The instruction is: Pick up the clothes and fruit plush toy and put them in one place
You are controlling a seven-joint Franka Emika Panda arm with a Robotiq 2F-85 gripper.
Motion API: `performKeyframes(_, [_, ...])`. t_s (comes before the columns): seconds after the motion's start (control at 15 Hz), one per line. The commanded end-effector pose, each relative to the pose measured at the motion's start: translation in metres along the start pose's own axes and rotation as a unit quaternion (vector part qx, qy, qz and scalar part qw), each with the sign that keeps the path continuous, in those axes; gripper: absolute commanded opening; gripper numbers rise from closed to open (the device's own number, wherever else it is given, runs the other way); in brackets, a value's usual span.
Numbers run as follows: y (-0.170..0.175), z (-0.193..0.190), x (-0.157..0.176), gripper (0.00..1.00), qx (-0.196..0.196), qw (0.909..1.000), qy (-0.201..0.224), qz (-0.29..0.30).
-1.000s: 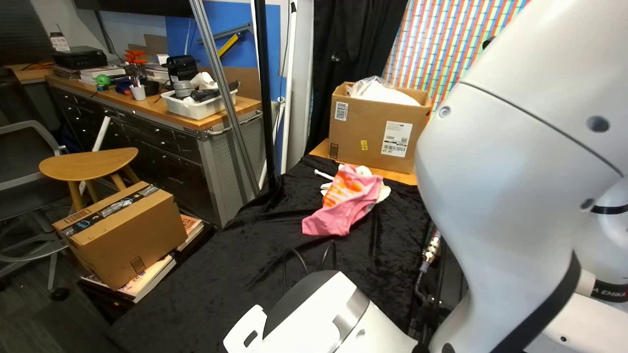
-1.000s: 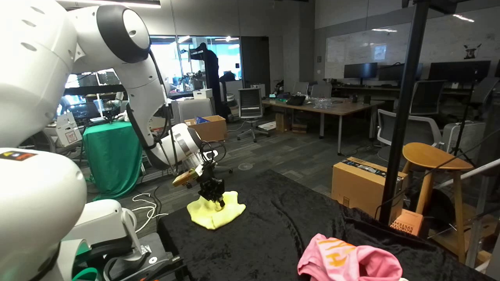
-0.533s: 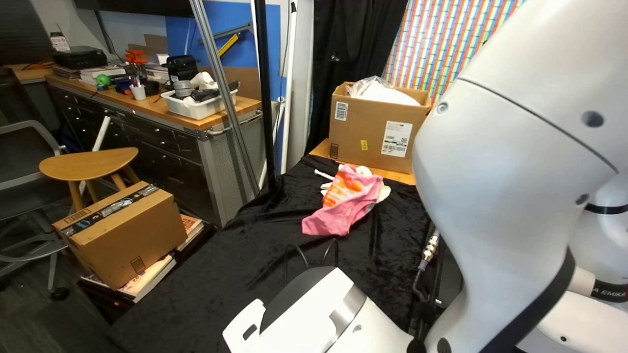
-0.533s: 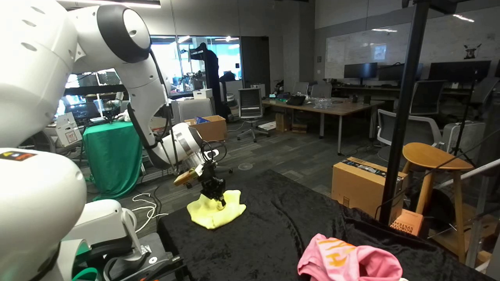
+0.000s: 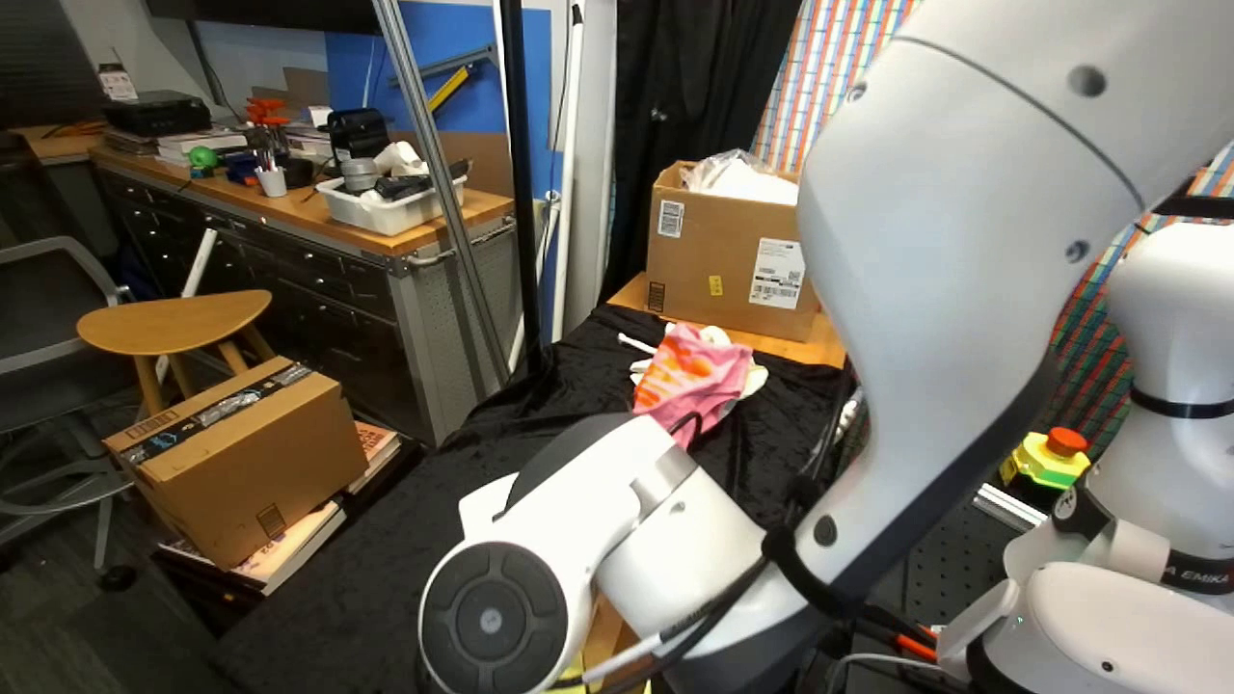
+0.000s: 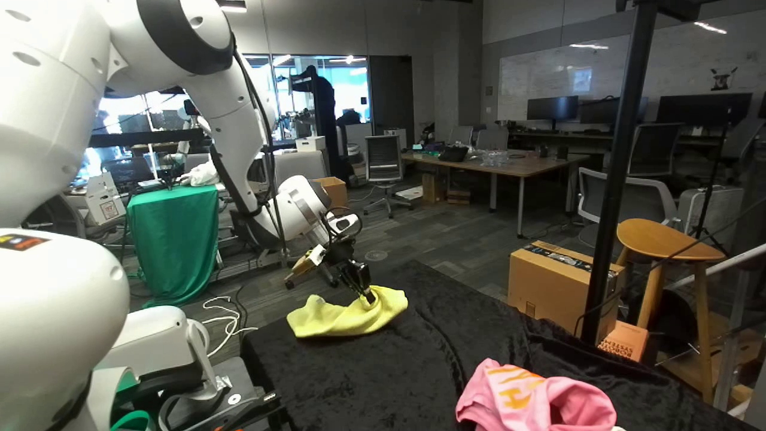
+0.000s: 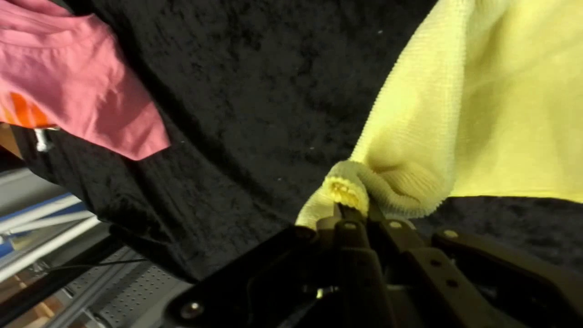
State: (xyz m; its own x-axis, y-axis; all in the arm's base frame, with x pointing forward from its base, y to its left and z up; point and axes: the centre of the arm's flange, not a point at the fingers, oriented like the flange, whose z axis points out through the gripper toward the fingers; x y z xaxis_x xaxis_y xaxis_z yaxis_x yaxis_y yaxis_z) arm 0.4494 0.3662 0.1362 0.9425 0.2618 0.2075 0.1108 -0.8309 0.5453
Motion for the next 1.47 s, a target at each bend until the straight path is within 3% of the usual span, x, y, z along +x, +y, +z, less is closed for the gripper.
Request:
performKeyframes(0.0, [0.075,-0.009,0.002,0.04,-0.021,0.9949,0.008,0.099])
performKeyframes(0.27, [0.167,-0.003,0.011,0.04,-0.049,0.9771,0.011,0.207])
performKeyframes(0.8, [0.351,0.033,-0.001,0.04,-0.082,0.9216,-0.014,0.379])
performKeyframes(0.93, [0.384,0.049,-0.005,0.04,-0.090,0.9045,-0.028,0.416])
performKeyframes(1.13, [0.434,0.071,-0.009,0.04,-0.103,0.8717,-0.051,0.476])
performKeyframes(1.4, [0.474,0.095,-0.012,0.04,-0.110,0.8280,-0.083,0.543])
